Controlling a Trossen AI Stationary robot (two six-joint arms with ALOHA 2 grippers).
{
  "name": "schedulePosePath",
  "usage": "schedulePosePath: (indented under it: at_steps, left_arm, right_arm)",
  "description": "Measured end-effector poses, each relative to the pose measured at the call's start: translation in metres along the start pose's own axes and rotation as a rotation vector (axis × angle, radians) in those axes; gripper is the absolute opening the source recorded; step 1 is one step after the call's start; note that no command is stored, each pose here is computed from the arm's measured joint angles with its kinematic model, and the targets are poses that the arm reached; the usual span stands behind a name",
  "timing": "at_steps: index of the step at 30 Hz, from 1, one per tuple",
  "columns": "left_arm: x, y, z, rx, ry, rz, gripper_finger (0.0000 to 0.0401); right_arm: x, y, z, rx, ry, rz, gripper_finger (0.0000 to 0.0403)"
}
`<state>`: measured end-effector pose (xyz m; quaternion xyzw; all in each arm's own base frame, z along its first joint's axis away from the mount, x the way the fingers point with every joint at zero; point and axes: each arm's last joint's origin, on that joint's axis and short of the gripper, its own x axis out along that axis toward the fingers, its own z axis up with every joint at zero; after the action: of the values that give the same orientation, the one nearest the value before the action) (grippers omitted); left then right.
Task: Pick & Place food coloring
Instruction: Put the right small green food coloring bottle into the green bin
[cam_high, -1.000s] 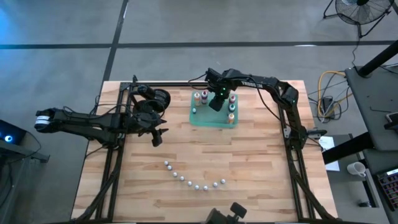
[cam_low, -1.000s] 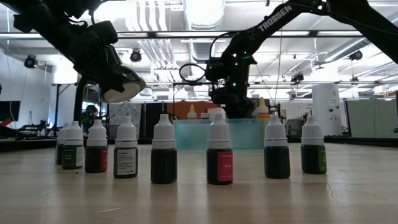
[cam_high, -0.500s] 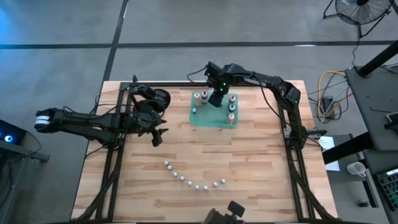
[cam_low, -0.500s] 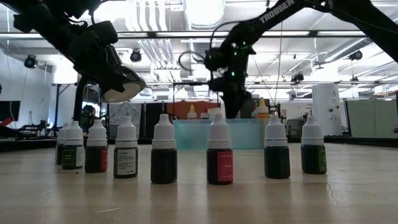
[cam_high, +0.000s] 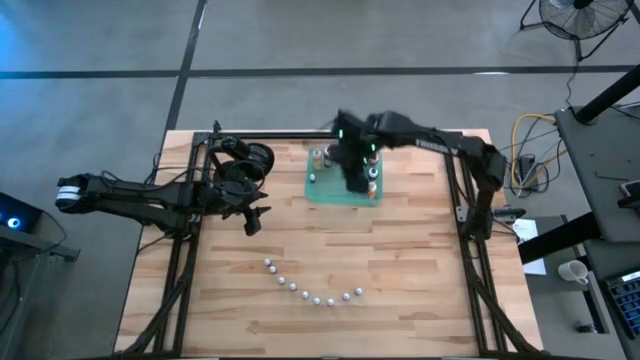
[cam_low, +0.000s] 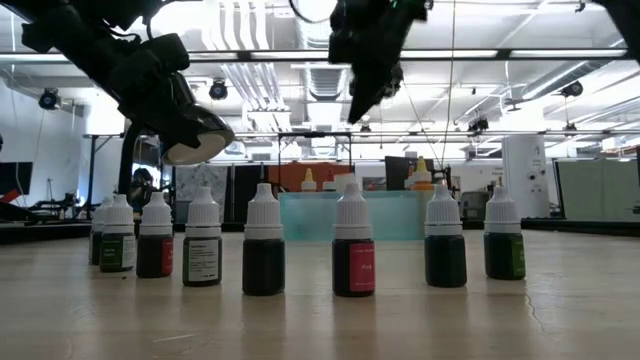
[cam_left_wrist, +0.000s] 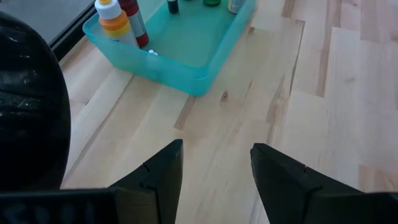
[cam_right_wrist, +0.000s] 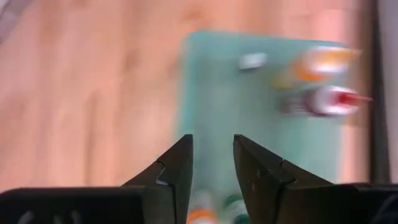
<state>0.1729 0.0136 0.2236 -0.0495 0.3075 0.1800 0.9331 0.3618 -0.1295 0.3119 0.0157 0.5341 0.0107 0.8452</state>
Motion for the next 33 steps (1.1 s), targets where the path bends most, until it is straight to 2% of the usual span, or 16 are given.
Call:
schedulePosePath:
  at_steps: [3, 5, 11, 15, 18, 20, 23, 27, 33]
  left_arm:
    - [0.000, 0.000, 0.000, 0.000, 0.000, 0.000, 0.0163]
    - [0.000, 0.000, 0.000, 0.000, 0.000, 0.000, 0.0163]
    - [0.000, 0.000, 0.000, 0.000, 0.000, 0.000, 0.0163]
    - [0.000, 0.000, 0.000, 0.000, 0.000, 0.000, 0.0163]
    - [0.000, 0.000, 0.000, -0.017, 0.001, -0.003, 0.0163]
    - [0.000, -0.001, 0.000, -0.115, 0.010, -0.043, 0.0163]
    - [0.000, -0.003, 0.001, -0.268, 0.018, -0.107, 0.0163]
    - [0.000, -0.004, 0.001, -0.277, 0.017, -0.115, 0.0163]
    - [0.000, -0.005, 0.002, -0.385, 0.015, -0.122, 0.0163]
  right_arm:
    - [0.004, 0.041, -0.007, -0.197, 0.109, 0.082, 0.0105]
    - [0.009, 0.066, -0.015, -0.278, 0.197, 0.139, 0.0105]
    - [0.036, 0.116, -0.035, -0.289, 0.333, 0.251, 0.0105]
    - [0.053, 0.145, -0.050, -0.404, 0.353, 0.316, 0.0110]
    - [0.068, 0.155, -0.059, -0.448, 0.358, 0.326, 0.0115]
    - [0.074, 0.156, -0.065, -0.417, 0.378, 0.320, 0.0116]
    - [0.078, 0.155, -0.070, -0.277, 0.420, 0.280, 0.0110]
    - [0.071, 0.156, -0.067, -0.199, 0.352, 0.302, 0.0096]
    - [0.050, 0.170, -0.063, -0.137, 0.181, 0.305, 0.0078]
